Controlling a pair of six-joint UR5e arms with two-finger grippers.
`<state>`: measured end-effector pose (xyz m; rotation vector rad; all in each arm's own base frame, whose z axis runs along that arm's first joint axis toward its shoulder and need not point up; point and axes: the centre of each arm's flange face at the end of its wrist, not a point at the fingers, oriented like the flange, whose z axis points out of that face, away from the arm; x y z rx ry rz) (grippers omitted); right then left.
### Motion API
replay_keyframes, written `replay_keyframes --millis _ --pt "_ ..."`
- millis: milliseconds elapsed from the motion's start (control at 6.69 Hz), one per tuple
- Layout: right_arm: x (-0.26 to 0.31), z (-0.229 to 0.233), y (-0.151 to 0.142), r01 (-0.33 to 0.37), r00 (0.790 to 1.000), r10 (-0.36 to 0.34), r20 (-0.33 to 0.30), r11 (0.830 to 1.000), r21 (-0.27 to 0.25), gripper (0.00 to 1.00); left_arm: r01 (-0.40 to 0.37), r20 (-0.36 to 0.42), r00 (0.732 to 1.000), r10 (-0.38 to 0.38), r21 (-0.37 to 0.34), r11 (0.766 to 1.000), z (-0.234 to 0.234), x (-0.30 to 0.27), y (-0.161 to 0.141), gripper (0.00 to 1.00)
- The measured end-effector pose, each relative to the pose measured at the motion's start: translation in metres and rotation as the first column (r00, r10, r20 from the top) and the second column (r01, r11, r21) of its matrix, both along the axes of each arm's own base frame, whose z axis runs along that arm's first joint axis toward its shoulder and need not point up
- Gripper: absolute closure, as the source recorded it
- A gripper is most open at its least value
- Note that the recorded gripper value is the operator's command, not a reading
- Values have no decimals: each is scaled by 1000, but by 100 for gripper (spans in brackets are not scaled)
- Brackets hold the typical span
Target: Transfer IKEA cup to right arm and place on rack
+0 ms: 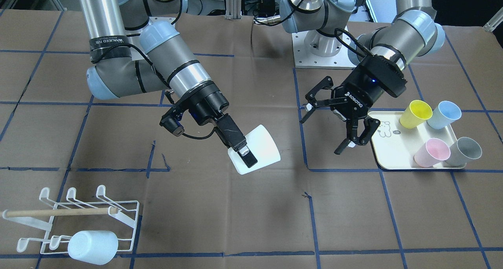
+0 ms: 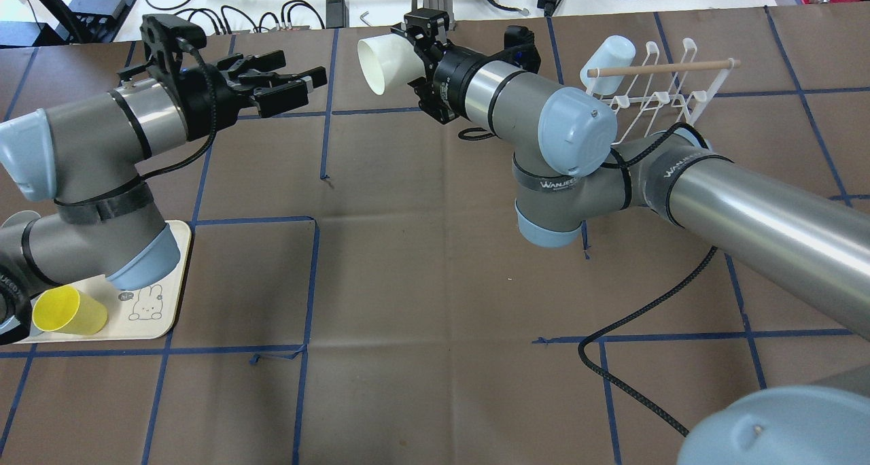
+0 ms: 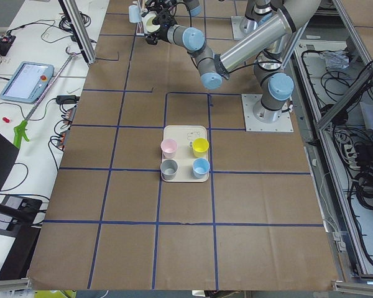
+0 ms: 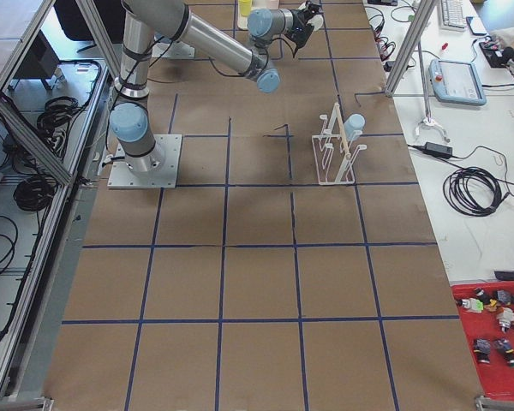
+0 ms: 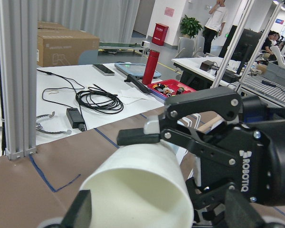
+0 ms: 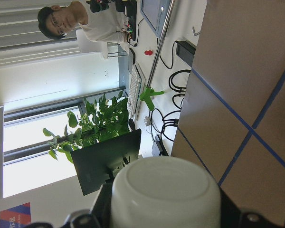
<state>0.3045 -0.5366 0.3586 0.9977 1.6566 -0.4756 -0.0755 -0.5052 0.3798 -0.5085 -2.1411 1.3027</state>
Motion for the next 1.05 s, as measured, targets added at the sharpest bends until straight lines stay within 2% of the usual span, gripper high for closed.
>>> replay_keyframes --millis 150,299,449,598,748,897,1047 --pt "-23 7 -15 39 999 -40 -12 999 -27 62 -73 15 997 73 28 997 -2 15 -5 1" --pt "-50 15 -31 69 996 -74 -51 994 -79 64 -173 43 984 170 77 982 -3 26 -14 1" --pt "-76 21 -45 82 988 -99 -120 986 -143 64 -251 78 967 243 138 958 -2 33 -27 1" --pt "-100 25 -55 77 967 -126 -223 973 -216 64 -311 134 948 288 212 926 7 31 -44 1" --pt "-123 29 -62 77 920 -179 -348 955 -288 64 -377 226 921 318 309 873 22 19 -64 1" --pt "-149 30 -68 63 848 -234 -476 935 -348 64 -445 337 885 320 416 793 42 0 -79 1" --pt "-177 30 -75 13 755 -267 -599 919 -393 64 -504 446 848 285 514 694 64 -13 -85 1"
